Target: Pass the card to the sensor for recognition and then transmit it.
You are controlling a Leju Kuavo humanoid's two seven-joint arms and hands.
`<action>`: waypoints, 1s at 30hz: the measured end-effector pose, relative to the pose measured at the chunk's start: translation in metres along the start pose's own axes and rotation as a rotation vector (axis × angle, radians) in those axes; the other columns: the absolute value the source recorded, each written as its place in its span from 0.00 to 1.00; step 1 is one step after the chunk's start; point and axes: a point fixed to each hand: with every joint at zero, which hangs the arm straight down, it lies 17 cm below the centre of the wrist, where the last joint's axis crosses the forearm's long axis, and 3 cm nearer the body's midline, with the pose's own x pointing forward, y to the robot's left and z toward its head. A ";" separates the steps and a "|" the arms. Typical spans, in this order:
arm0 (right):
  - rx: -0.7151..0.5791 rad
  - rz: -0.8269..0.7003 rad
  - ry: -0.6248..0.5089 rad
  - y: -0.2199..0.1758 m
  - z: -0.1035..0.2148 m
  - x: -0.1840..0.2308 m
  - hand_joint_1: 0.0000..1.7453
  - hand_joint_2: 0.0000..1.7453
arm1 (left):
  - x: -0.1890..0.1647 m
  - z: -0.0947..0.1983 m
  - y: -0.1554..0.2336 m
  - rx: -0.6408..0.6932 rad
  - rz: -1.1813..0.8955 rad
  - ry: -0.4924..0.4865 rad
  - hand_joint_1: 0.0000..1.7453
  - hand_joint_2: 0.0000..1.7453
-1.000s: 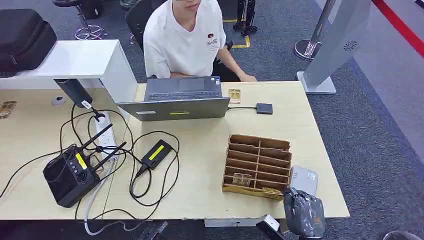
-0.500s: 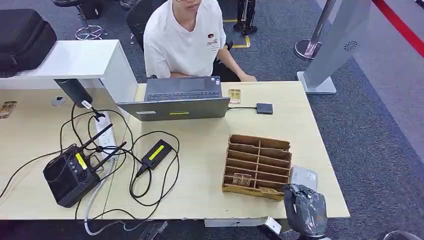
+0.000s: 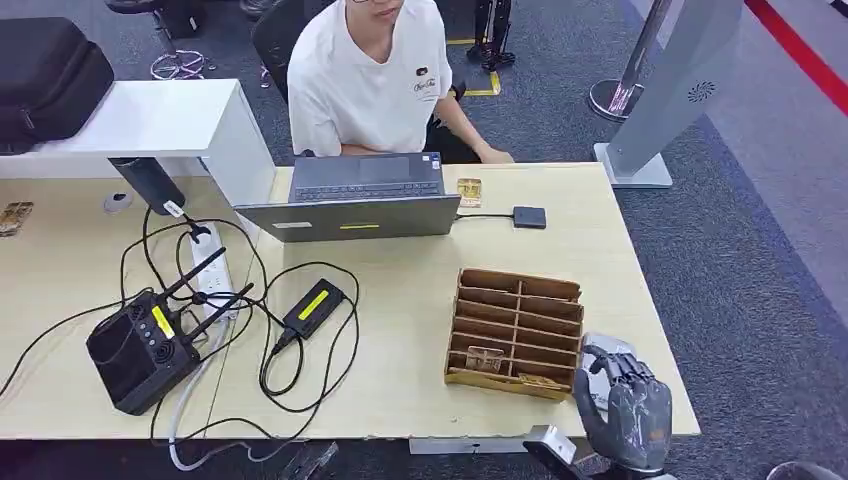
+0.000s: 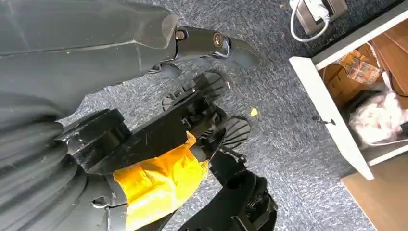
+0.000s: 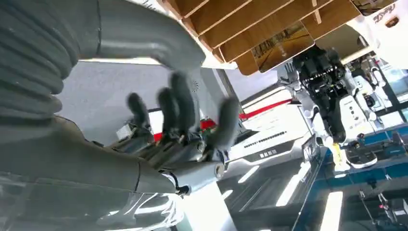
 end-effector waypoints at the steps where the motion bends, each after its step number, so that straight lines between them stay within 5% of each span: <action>1: 0.000 0.000 0.000 0.000 0.000 0.000 0.00 1.00 | 0.000 0.000 0.000 0.000 0.001 0.001 0.00 1.00; 30: -0.014 -0.037 0.022 -0.009 0.013 0.006 0.00 1.00 | -0.001 0.000 0.002 -0.005 0.008 0.002 0.00 1.00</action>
